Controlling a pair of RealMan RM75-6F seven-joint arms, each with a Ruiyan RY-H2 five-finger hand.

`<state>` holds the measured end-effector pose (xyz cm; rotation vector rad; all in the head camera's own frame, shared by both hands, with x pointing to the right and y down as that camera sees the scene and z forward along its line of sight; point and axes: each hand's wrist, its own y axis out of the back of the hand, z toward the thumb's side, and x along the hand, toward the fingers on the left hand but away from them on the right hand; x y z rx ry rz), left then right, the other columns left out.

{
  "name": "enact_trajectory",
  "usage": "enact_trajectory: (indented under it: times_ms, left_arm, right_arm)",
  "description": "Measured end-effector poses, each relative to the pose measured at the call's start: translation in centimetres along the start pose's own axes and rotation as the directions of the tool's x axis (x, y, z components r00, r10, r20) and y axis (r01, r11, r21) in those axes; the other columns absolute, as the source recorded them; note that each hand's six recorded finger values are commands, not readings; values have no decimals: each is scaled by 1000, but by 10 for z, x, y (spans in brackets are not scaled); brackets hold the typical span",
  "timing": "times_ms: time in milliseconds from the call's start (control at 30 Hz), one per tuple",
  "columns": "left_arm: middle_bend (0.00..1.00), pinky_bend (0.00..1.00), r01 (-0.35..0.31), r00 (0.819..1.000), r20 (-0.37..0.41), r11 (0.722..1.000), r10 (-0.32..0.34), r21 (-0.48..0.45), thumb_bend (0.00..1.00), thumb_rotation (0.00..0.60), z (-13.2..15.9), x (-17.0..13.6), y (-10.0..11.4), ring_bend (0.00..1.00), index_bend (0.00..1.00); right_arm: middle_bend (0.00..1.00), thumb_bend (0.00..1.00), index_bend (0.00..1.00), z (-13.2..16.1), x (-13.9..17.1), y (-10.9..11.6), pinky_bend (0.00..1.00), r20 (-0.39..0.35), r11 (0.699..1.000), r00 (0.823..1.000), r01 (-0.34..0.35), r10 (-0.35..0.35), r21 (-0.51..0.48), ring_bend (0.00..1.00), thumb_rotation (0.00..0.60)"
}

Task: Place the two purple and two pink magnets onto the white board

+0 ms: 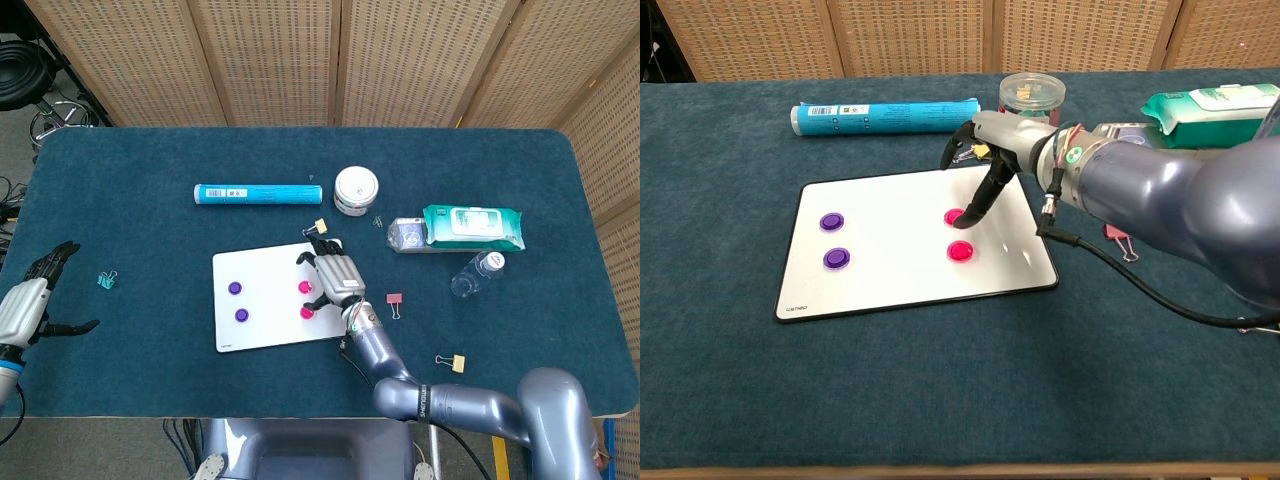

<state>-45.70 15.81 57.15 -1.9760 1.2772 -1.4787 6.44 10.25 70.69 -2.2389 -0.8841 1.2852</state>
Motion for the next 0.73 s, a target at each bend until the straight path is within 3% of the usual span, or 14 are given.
enact_trajectory:
  times_ms: [167,367,533,733]
  left_arm:
    - [0,0,-1,1000,9,1000,1,8,98,600,2,-2,-2,0,0]
    - [0,0,-8,1000,19,999,8,32,97,600,3,-8,-5,0,0]
    - [0,0,-35,999,26,998,34,47,97,600,3,-15,-6,0,0]
    - [0,0,-90,996,21,993,89,79,97,600,-1,-24,-7,0,0]
  right_arm:
    - [0,102,194,-2,19,22,0,-41,998,998,58,-57,30,0,600]
    - [0,0,99,-23,53,56,0,-101,971,976,204,-192,125,0,600]
    - [0,0,36,-67,101,87,0,-128,913,938,344,-322,221,0,600]
    - [0,0,1,-135,171,112,0,-60,864,908,413,-414,287,0,600]
